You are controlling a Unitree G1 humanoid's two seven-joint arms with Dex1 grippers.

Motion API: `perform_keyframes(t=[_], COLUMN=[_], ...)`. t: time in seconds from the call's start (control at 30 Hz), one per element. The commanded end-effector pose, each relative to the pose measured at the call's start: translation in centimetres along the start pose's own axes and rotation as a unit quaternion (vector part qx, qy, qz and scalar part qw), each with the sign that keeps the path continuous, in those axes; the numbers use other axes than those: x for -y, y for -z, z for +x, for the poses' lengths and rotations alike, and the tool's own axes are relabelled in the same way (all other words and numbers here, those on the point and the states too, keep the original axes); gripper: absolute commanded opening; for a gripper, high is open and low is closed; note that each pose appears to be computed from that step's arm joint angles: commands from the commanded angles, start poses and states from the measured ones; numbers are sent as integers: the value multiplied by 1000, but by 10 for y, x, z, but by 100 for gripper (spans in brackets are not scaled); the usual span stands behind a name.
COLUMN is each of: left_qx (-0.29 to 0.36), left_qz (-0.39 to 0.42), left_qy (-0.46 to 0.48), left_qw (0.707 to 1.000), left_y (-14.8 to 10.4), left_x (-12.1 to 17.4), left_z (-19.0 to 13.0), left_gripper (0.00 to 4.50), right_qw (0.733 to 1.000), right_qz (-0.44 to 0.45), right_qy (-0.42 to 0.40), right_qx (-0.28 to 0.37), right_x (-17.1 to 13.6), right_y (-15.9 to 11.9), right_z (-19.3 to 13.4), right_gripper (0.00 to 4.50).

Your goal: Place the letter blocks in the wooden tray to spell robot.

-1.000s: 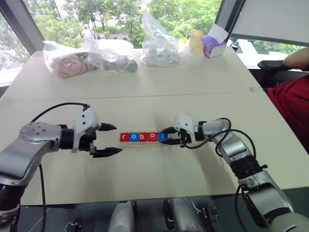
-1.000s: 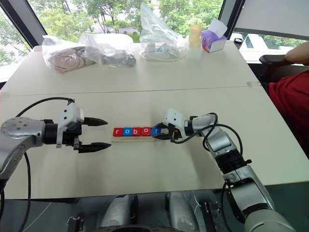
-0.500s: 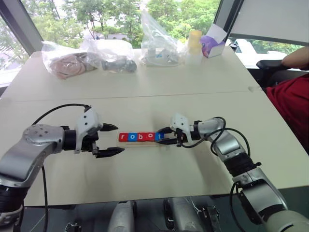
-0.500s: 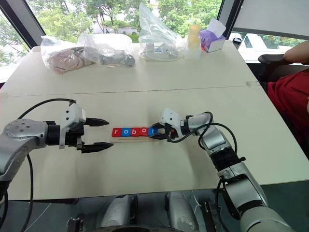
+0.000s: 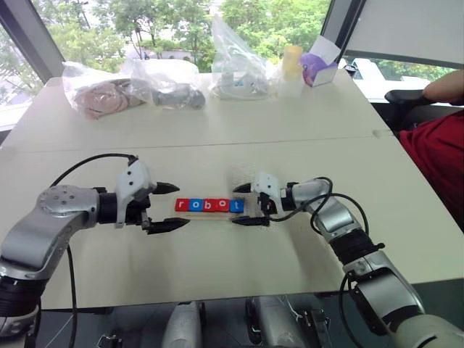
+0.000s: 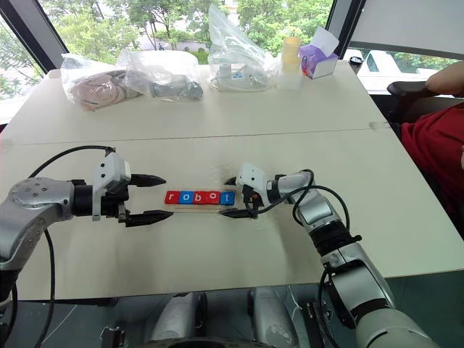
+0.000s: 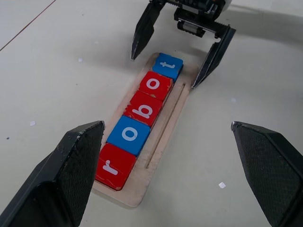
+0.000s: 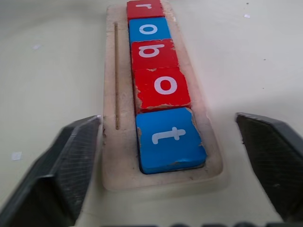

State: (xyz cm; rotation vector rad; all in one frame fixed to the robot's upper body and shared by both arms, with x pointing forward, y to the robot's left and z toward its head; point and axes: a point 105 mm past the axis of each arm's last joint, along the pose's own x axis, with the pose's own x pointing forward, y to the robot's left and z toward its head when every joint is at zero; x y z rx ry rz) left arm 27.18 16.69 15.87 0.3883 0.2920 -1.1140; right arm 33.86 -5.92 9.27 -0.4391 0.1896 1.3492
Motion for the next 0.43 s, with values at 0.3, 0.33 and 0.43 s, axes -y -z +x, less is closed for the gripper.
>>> perform_keyframes(t=[0.3, 0.33, 0.43], left_qx=[-19, -27, -24], left_qz=[-52, -70, -106], left_qy=[-59, -68, -97], left_qw=[997, 995, 989], left_y=[21, 28, 40], left_x=[-3, 0, 4], left_z=[-40, -47, -56], left_gripper=[450, 450, 450], right_qw=[989, 987, 979], right_qz=[47, 65, 110], right_qy=[120, 129, 163], right_qx=[68, 65, 60], right_x=[-5, -13, -31], right_y=[-35, -33, -26], right_z=[-78, -89, -105], right_gripper=[448, 448, 448])
